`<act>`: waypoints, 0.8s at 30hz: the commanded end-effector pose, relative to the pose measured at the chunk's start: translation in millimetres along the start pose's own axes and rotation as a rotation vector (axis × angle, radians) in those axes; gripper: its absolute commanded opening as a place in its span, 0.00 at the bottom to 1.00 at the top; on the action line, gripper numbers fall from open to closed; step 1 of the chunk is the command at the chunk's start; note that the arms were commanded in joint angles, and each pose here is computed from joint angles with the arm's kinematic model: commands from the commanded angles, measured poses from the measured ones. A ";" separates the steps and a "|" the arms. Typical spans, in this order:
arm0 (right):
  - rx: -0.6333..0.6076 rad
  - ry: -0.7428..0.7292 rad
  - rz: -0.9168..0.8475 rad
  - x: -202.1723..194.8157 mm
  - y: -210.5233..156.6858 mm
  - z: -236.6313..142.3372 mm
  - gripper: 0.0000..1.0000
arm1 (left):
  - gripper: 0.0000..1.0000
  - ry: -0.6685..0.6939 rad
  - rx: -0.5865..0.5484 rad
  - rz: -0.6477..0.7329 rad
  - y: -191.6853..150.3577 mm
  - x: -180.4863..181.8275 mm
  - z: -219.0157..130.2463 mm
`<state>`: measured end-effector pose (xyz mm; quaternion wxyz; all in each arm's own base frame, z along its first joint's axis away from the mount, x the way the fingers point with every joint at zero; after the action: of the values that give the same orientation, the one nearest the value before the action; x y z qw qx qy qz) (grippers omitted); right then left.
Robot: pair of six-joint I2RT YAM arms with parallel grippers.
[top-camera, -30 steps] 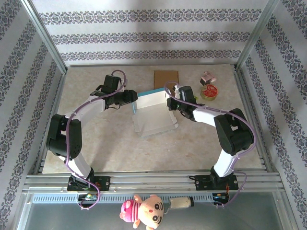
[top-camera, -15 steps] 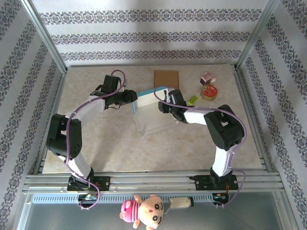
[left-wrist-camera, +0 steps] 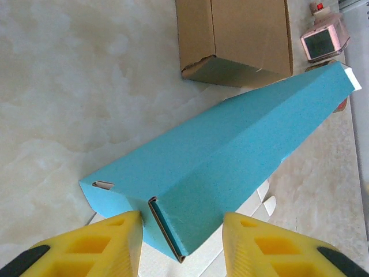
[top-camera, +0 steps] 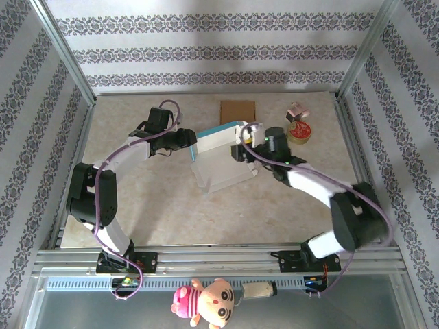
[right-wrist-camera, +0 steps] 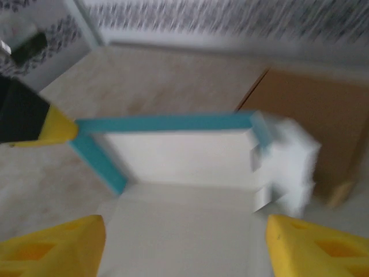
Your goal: Fold the paper box
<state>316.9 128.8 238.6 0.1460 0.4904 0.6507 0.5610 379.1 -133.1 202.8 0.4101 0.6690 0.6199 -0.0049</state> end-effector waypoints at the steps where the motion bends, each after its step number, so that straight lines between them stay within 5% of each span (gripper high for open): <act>1: 0.045 -0.035 -0.357 -24.6 -2.8 -5.2 0.73 | 0.40 0.016 0.018 0.022 0.5 2.9 4.8; 4: 0.128 -0.214 -0.487 -60.7 15.0 6.5 0.73 | 0.40 0.012 0.020 0.019 -0.8 3.5 5.6; 7: 0.194 -0.238 -0.488 -91.7 30.1 24.1 0.69 | 0.40 0.012 0.015 0.020 -1.9 3.5 5.0; 24: 0.350 -0.027 -1.024 -113.9 6.1 111.7 0.60 | 0.39 -0.005 0.021 0.021 -1.7 1.2 4.2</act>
<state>454.1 91.1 160.1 0.3214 0.2020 0.8788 0.2892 379.3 -133.5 201.5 0.4094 0.6717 0.6174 -0.0059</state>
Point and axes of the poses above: each hand's point on the last joint's axis, 136 mm out from that joint toward the fingers, its own z axis out along the fingers, its own x axis along the line the jaws close on, y = z × x, the point moved 9 cm from there along -z, back along the fingers, and after that the axes turned 10 degrees about z, right-handed, at the moved point
